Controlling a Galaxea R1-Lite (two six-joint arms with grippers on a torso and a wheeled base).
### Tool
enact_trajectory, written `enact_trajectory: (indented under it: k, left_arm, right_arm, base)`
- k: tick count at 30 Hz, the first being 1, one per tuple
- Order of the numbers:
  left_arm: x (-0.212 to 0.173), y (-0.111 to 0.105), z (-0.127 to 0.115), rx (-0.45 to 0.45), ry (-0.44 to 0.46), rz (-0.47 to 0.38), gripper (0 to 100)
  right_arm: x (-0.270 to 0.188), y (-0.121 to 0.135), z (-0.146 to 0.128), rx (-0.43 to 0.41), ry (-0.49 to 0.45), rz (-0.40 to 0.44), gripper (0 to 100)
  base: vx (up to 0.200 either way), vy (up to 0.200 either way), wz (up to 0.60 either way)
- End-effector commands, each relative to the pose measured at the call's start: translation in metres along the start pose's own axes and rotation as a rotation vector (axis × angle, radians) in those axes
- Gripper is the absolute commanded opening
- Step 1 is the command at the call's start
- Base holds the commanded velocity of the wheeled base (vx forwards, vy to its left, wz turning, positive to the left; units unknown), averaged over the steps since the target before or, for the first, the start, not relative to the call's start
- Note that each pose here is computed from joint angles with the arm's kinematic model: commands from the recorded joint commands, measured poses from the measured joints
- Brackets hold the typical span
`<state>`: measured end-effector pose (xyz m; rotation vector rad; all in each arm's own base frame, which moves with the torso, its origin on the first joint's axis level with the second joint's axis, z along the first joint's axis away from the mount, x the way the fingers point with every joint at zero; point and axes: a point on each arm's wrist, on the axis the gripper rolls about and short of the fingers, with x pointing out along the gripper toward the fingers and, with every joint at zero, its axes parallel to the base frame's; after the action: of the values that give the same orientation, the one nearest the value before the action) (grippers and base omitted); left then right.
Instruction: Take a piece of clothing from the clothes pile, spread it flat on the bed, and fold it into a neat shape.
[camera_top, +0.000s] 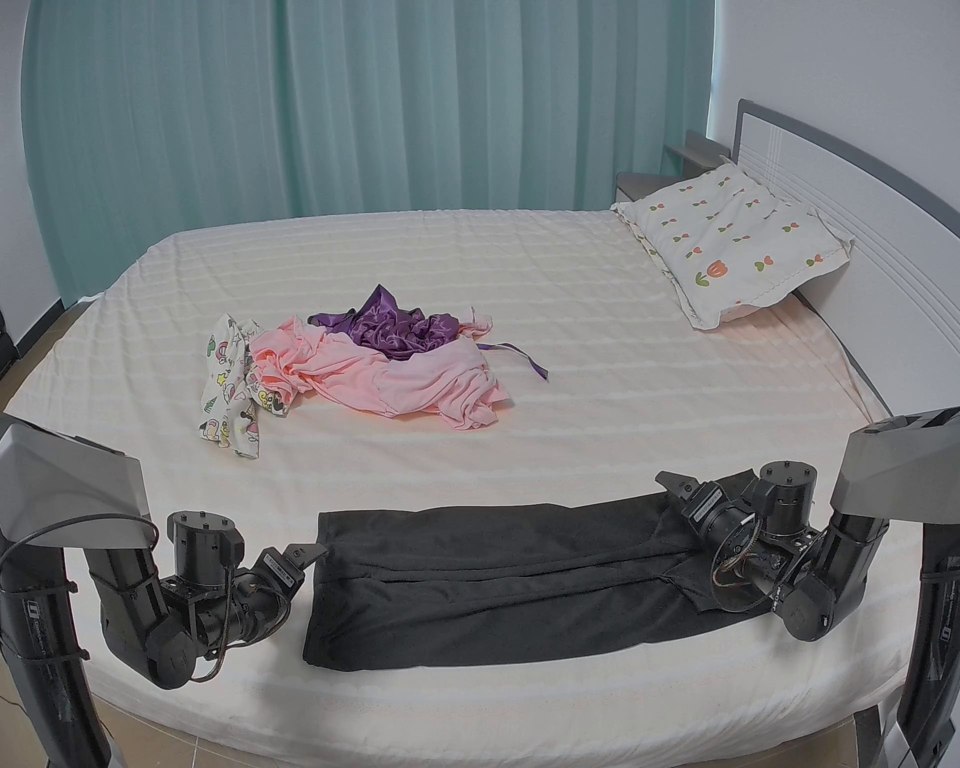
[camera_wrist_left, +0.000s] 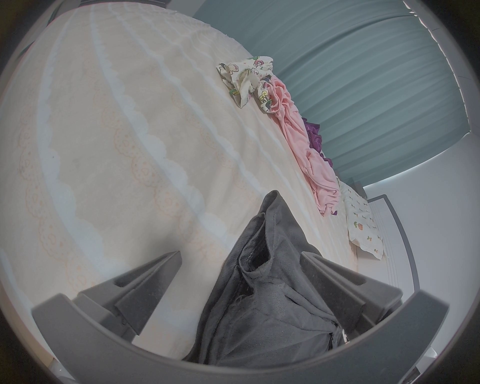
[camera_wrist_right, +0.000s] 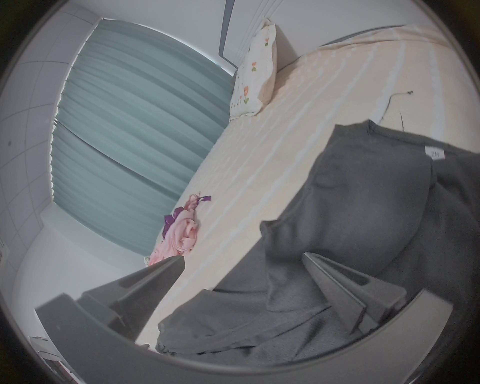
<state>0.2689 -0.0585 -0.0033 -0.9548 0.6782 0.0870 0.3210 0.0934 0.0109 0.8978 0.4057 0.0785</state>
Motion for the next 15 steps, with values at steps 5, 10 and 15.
enact_trajectory:
  k: [5,10,15]
  left_arm:
    - [0.001,0.001,-0.001,0.000,0.006,0.006,100]
    - [0.001,0.001,-0.001,0.001,0.005,0.003,100]
    - [-0.001,-0.001,0.000,-0.002,-0.001,-0.004,100]
  right_arm:
    - [0.021,-0.001,-0.006,-0.003,0.036,0.003,100]
    - [0.041,-0.006,-0.009,0.005,0.018,0.018,100]
    - [0.037,-0.006,-0.007,0.016,0.002,0.014,100]
  base:
    - [0.000,0.000,0.00]
    - [0.000,0.000,0.00]
    - [0.000,0.000,0.00]
